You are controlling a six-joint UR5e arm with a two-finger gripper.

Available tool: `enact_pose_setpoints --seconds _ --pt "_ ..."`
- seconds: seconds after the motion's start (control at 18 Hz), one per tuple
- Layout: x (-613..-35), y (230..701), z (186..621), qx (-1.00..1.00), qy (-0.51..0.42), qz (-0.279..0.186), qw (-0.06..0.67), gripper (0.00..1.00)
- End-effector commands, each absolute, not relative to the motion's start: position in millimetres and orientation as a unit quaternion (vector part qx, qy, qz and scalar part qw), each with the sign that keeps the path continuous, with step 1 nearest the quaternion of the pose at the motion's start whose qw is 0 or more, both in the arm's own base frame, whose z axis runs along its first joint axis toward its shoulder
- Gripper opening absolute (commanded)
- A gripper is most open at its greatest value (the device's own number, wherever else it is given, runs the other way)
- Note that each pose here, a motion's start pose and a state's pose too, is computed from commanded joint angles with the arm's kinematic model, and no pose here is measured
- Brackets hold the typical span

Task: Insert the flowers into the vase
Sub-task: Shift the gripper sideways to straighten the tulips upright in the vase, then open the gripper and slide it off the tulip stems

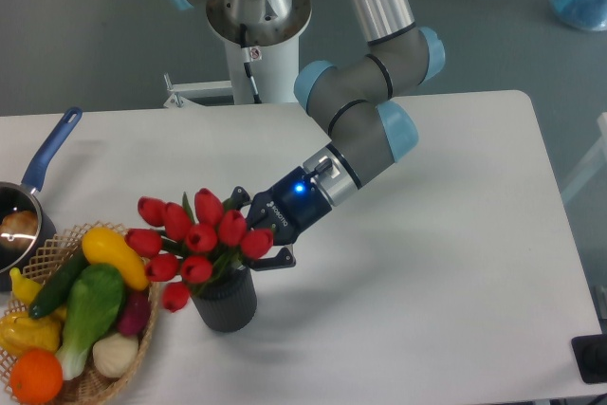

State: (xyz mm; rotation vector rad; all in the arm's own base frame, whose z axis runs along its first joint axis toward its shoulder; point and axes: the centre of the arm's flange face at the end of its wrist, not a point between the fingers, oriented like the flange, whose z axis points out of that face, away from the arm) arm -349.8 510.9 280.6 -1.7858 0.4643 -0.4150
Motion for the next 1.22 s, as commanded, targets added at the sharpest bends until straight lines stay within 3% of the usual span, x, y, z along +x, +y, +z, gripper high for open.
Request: enact_pose_setpoints --seconds 1.22 --pt "-358.7 504.2 280.0 -0.763 0.207 -0.161 0.59 0.68"
